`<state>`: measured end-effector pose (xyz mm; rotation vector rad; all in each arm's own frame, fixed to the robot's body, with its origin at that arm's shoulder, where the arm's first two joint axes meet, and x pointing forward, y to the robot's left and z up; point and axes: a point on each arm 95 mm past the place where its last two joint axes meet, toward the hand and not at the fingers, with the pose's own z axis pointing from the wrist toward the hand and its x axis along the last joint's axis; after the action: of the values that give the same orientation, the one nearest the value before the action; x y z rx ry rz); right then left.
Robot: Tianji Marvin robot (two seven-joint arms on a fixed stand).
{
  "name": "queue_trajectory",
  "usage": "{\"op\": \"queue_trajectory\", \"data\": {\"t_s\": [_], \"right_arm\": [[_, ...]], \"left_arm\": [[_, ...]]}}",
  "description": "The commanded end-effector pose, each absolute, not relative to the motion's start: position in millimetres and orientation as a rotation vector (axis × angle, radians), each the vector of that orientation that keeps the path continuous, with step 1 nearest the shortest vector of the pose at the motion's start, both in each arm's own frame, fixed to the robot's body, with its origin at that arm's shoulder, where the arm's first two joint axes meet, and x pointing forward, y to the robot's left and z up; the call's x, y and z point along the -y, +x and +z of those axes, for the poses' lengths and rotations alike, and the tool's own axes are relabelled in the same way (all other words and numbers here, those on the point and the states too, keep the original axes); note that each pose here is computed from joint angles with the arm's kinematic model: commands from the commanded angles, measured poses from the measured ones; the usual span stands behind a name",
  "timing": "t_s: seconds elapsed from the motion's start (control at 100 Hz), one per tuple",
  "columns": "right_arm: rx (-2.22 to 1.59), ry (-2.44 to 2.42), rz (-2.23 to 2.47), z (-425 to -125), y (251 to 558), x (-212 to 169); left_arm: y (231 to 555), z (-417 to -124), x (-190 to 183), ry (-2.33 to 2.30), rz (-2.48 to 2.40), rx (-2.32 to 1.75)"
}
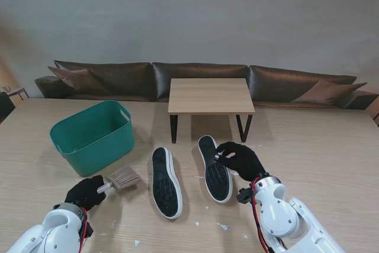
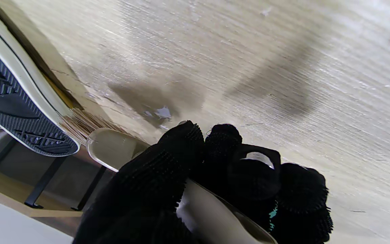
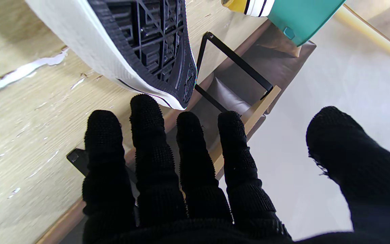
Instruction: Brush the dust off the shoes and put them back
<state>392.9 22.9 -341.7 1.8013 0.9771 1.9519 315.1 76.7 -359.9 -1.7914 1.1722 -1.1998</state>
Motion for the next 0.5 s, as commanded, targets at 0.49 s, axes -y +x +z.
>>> {"op": "queue_trajectory", "data": {"t_s": [0.49], "right_arm": [[-0.981,1.810,1.954,-346.9,392.7,-27.9]], "left_arm": [[347.8,-322.3,-38.5,-1.706,-1.419,-1.308]]}}
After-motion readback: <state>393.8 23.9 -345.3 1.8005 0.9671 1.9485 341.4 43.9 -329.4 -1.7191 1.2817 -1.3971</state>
